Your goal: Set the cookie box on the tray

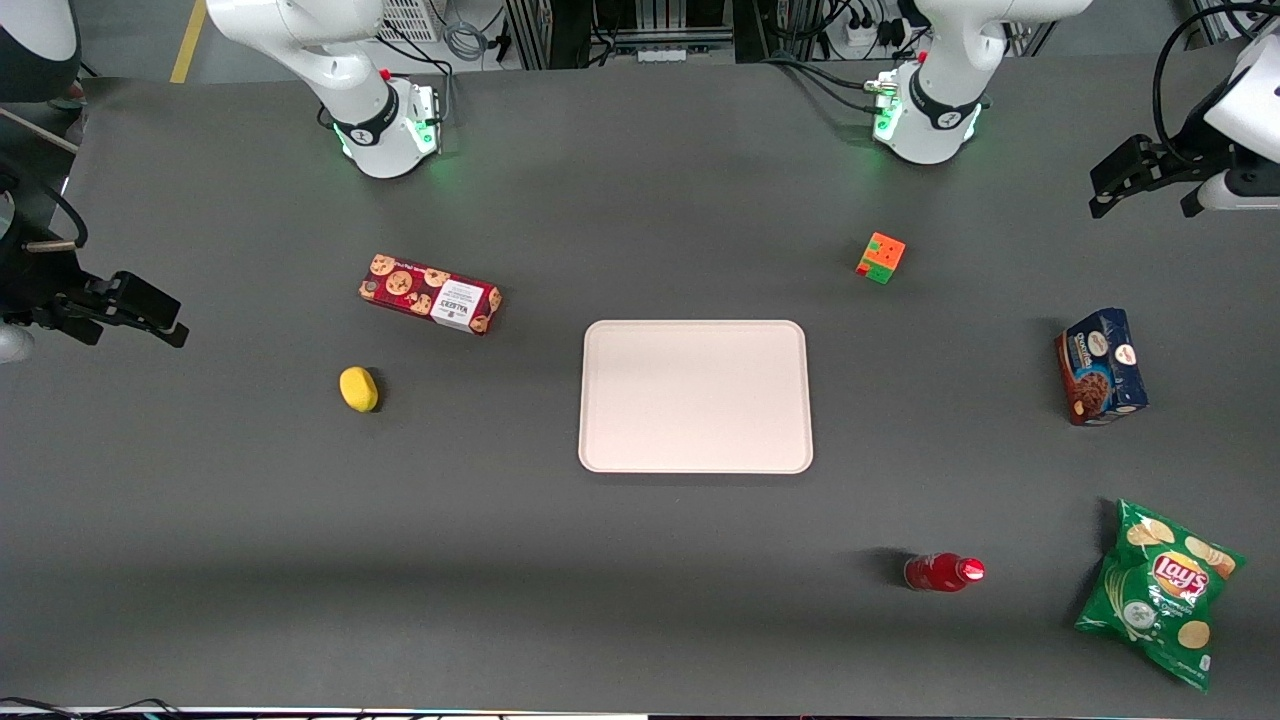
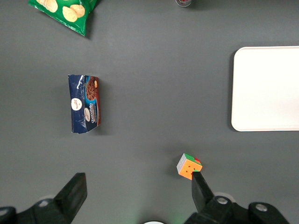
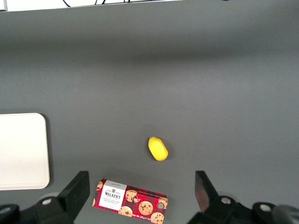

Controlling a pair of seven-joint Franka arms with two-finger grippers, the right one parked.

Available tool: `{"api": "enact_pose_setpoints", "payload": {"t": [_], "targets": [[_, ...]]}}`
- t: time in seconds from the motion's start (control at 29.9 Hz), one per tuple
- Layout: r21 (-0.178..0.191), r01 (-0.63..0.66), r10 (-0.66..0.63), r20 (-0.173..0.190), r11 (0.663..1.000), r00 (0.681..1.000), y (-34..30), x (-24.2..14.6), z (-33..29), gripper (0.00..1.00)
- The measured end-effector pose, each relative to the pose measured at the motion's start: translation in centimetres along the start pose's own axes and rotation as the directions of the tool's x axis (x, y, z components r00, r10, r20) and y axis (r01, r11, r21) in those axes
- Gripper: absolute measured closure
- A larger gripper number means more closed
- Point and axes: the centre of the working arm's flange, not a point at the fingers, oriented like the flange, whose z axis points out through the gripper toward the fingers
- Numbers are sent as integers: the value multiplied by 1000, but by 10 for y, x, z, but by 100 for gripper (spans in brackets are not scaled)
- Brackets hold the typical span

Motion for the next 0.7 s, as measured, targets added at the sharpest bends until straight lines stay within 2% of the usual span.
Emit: {"api": "enact_pose_setpoints", "payload": {"t": [0.7], "targets": [[1,-2,2,2,1000,1000,1,0,3,0]]}}
